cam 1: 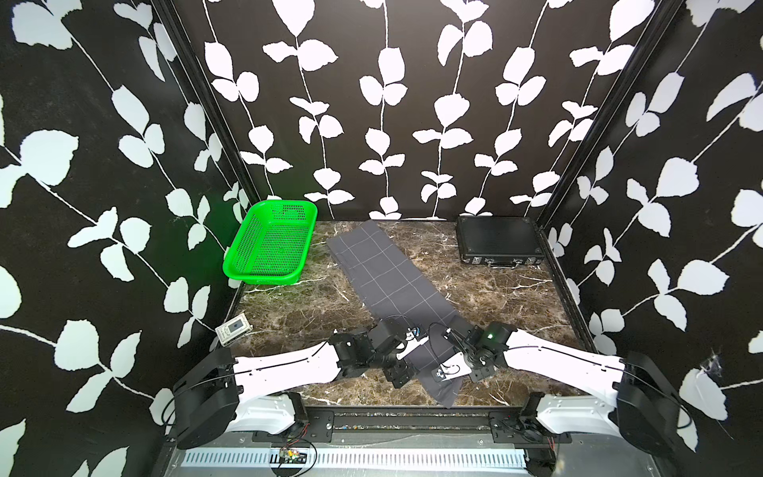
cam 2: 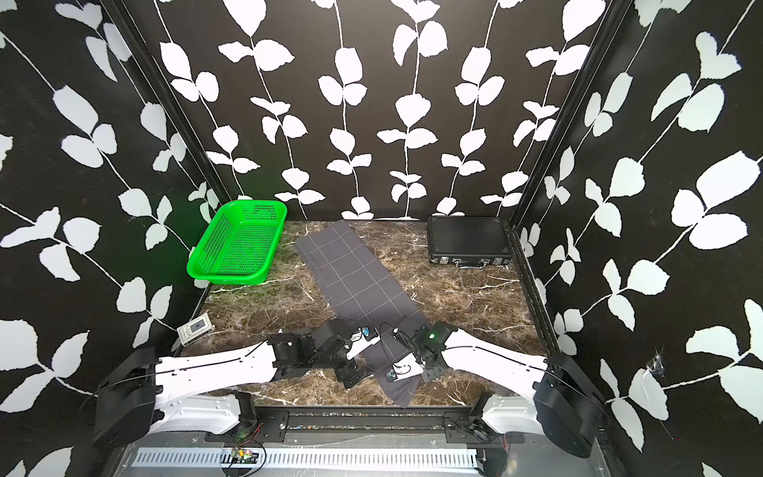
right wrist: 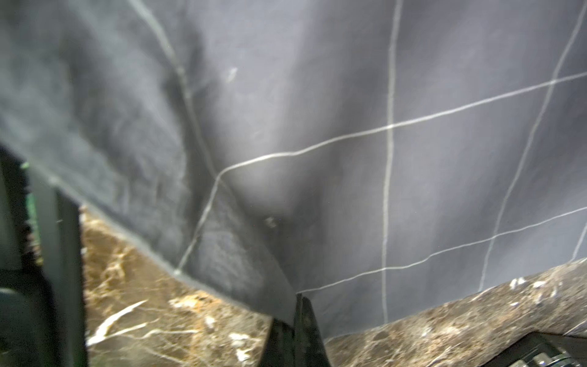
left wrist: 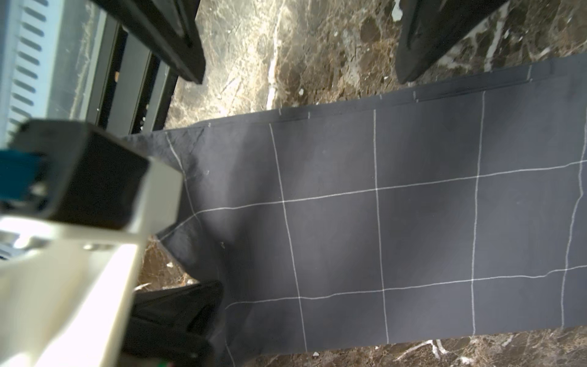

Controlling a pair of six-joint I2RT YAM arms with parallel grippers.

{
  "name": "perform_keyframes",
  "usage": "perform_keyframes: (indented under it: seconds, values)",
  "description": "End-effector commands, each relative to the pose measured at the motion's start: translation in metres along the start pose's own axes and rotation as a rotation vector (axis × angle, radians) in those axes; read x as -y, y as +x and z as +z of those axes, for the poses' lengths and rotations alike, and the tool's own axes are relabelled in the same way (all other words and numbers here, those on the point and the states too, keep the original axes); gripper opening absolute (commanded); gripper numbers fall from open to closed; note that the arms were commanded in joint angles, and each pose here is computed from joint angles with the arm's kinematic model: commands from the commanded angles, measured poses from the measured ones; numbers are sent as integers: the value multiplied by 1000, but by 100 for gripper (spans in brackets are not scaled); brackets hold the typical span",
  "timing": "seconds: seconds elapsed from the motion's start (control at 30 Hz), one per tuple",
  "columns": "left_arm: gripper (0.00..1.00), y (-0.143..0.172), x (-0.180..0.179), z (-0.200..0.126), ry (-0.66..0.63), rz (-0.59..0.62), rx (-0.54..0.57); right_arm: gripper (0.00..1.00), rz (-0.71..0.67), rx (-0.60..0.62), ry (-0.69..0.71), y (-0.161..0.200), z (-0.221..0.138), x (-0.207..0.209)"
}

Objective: Roll up the pillowcase
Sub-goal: Roll the pillowcase at the center of the board.

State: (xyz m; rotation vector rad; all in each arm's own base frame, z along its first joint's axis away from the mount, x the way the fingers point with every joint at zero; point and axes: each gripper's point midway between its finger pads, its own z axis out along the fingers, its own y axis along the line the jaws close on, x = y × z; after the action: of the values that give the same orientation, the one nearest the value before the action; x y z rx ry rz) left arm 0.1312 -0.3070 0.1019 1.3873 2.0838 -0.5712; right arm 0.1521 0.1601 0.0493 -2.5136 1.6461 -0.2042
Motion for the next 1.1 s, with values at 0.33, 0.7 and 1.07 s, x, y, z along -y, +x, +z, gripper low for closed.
perform_keyframes:
  seconds: [0.33,0.7,1.07]
  values:
    - [95,23,5,-13,17,-65,-40,2,71,137,73,-31,2,63]
    - [95,27,5,-16,13,-111,-56,1,179,166,47,-28,18,83]
    - [95,18,5,10,16,-207,-54,9,340,161,23,-16,35,90]
